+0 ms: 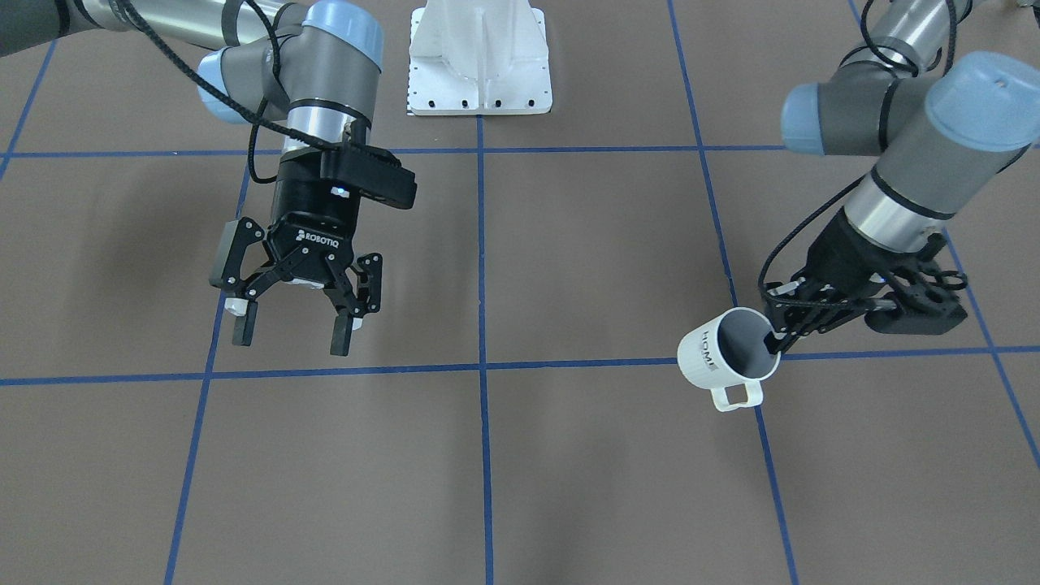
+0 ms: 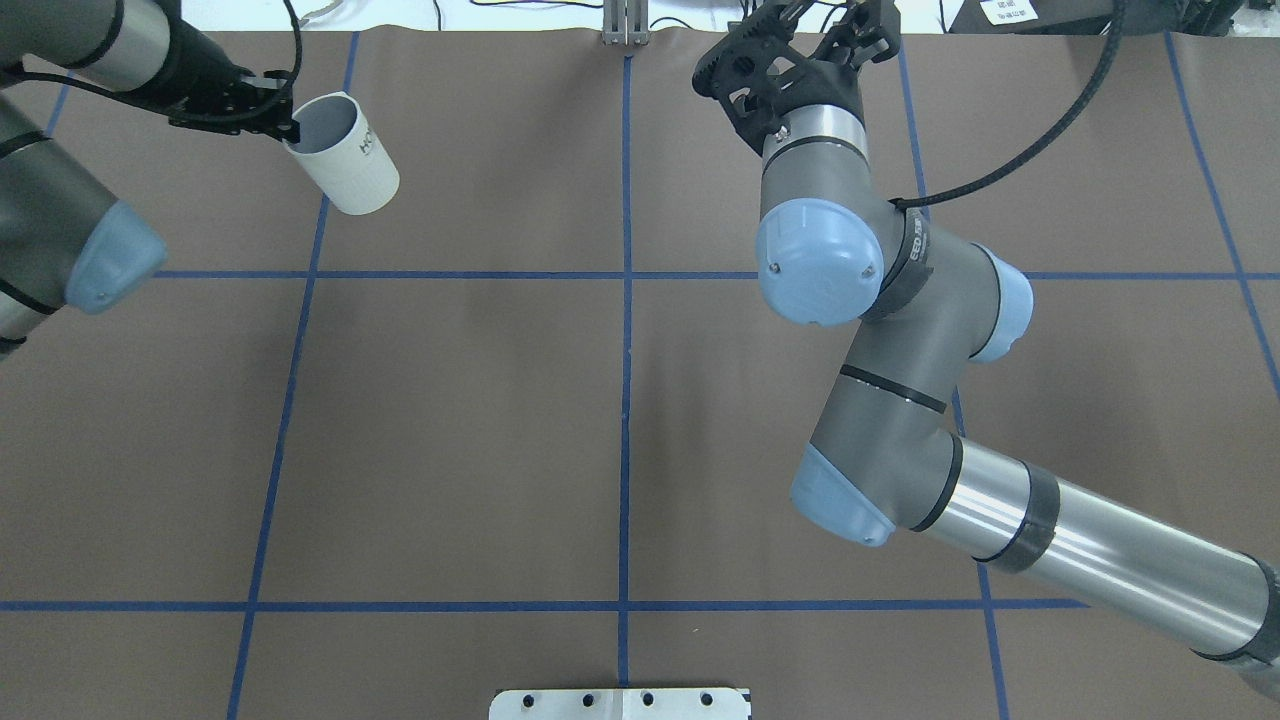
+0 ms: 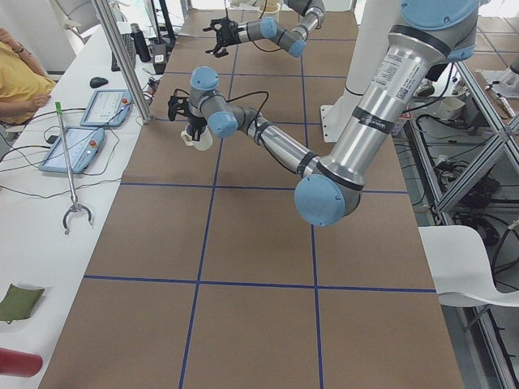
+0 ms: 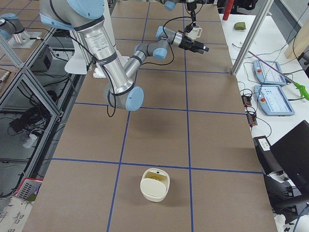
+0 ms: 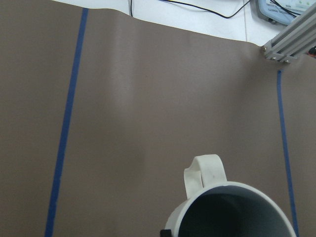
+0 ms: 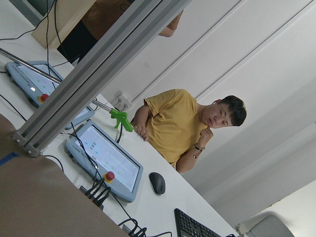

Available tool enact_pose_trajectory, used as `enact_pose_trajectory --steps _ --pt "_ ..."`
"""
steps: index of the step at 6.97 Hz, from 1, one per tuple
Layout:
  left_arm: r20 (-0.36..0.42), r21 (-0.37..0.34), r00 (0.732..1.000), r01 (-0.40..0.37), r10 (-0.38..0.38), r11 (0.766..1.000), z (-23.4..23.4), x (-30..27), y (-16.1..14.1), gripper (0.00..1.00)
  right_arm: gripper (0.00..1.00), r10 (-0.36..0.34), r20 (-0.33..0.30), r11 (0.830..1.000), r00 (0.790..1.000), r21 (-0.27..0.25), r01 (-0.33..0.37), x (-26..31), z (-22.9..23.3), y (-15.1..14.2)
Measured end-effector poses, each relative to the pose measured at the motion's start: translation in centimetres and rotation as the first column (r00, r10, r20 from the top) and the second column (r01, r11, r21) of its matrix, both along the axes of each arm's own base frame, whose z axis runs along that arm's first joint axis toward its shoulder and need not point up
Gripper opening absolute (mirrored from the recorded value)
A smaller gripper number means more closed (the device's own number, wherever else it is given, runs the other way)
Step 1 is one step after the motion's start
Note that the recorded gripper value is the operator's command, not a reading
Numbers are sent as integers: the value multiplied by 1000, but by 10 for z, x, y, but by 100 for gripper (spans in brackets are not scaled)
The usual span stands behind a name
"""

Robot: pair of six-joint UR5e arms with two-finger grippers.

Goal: Left arm hands cup to right arm to dump lemon

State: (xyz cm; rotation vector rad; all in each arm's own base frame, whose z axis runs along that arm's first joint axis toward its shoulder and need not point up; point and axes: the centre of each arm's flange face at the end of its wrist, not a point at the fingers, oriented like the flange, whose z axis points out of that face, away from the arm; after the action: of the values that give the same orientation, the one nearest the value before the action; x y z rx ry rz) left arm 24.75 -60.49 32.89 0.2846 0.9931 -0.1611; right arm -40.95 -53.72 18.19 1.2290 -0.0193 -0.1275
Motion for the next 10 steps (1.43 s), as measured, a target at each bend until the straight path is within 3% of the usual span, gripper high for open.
enact_pose_trajectory --steps 2,3,5,7,8,9,10 --pt "66 30 997 -43 41 999 60 -46 30 0 100 -56 4 991 998 -123 56 37 17 -38" --pt "104 44 993 -69 64 997 89 -68 52 0 100 -98 41 976 994 -191 104 63 27 -58" --pt "171 58 979 -126 115 990 143 -99 92 0 100 -168 136 918 976 -339 205 120 48 -93" --pt "205 48 968 -157 144 986 181 -117 120 0 100 -227 269 828 936 -454 331 187 77 -129" --pt "214 47 965 -165 151 985 200 -124 134 0 100 -266 337 769 903 -490 410 224 96 -147" --pt "215 49 965 -165 151 985 216 -129 145 0 100 -316 412 704 855 -502 502 261 116 -162" --pt "211 48 967 -159 146 986 227 -131 150 0 100 -354 461 658 813 -495 567 288 135 -166"
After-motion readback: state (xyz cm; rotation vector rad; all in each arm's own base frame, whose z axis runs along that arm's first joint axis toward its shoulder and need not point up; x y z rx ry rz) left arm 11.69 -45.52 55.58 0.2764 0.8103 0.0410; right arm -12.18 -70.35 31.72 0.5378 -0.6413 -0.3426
